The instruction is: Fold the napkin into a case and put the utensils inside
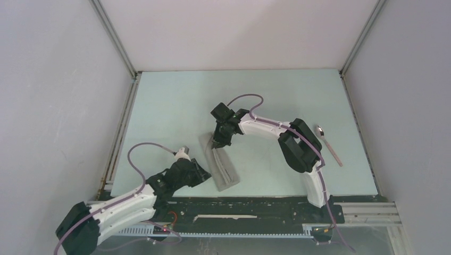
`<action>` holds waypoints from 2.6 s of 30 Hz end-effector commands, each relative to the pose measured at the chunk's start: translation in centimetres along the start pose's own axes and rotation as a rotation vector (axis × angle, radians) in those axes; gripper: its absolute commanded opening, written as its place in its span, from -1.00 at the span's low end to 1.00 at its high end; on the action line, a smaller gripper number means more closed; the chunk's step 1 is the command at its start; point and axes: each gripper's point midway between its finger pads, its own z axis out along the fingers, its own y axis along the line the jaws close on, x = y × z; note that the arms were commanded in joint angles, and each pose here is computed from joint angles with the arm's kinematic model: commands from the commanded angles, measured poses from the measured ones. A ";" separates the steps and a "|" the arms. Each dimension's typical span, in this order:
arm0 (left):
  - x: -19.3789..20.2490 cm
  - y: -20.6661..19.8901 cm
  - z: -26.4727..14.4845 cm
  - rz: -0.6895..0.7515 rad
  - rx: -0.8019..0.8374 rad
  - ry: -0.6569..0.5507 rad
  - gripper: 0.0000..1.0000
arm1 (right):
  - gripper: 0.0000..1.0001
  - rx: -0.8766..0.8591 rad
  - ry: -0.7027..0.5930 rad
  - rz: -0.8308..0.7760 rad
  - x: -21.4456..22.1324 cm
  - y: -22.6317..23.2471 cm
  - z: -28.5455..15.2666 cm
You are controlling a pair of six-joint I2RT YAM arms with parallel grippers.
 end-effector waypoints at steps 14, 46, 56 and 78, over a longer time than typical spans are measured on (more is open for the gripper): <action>0.4 0.2 2.3 0.104 -0.076 0.077 -0.55 | -1.00 -0.050 0.033 0.171 1.2 2.8 2.4; -16.3 -1.5 -1.8 -0.103 -0.188 -0.181 -0.40 | -0.93 -0.170 -0.340 -0.595 2.0 3.0 3.3; -18.4 3.9 -5.9 -0.255 -0.334 -0.341 -0.35 | -0.94 0.186 -0.553 -0.985 0.5 2.7 4.2; -15.9 5.6 -3.8 -0.372 -0.150 -0.174 -0.43 | 0.39 -0.533 -0.370 -0.973 5.8 10.7 -3.1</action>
